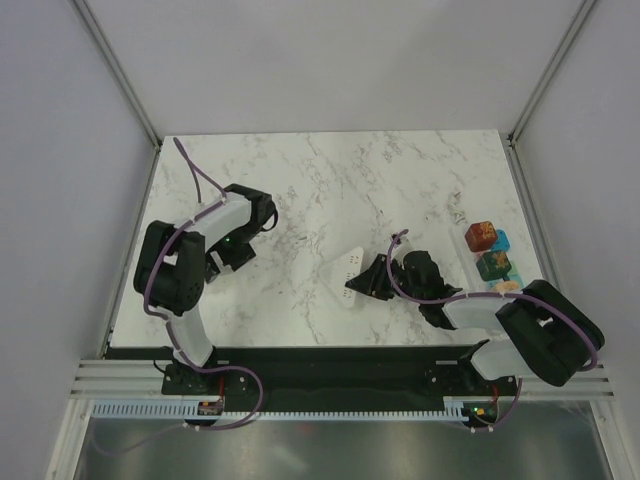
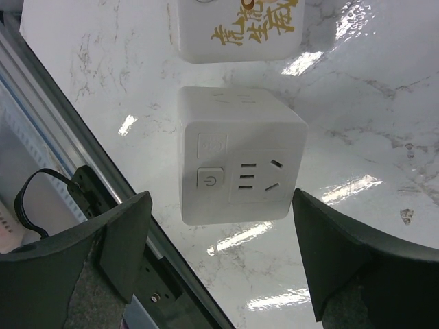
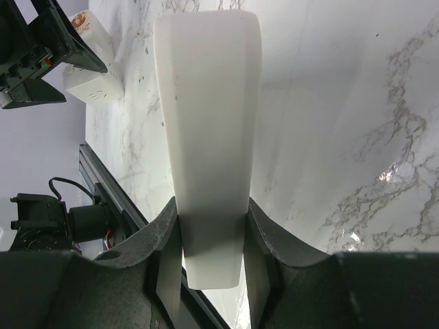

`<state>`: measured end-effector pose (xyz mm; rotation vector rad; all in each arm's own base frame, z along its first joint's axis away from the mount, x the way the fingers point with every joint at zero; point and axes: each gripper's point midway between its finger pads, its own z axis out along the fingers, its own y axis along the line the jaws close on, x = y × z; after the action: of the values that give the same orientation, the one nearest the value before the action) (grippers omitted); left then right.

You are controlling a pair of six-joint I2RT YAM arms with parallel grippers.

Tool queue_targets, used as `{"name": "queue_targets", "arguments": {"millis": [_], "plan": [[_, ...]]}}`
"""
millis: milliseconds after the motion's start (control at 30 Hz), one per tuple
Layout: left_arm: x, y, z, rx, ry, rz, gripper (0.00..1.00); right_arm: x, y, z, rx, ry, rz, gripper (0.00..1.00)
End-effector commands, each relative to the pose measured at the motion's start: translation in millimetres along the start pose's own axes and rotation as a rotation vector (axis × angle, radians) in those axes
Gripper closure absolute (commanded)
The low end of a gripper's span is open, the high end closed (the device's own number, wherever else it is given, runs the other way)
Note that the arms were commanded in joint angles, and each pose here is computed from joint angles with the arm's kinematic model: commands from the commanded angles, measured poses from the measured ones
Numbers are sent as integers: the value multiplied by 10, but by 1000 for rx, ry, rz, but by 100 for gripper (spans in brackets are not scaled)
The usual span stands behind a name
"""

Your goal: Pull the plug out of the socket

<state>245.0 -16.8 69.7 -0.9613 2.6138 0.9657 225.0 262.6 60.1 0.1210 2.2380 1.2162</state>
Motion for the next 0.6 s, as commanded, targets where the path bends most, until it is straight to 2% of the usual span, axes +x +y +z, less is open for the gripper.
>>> {"name": "queue_targets", "arguments": {"millis": [0, 267, 300, 333, 500, 567], "plan": [[-37, 303, -170, -34, 9, 39, 10, 165, -380, -33, 144, 46, 6, 100], [-80, 280, -447, 145, 15, 31, 7, 99, -326, -1, 137, 38, -1, 100], [-108, 293, -517, 190, 4, 16, 6, 96, -317, 5, 136, 39, -2, 100], [-107, 261, -560, 234, 8, 5, 0, 91, -308, 9, 135, 40, -3, 100], [-153, 250, -814, 412, -18, 13, 0, -24, -189, 94, 108, 26, -8, 100], [-185, 203, -975, 540, -47, 19, 0, -82, -134, 146, 96, 13, 12, 100]]}}
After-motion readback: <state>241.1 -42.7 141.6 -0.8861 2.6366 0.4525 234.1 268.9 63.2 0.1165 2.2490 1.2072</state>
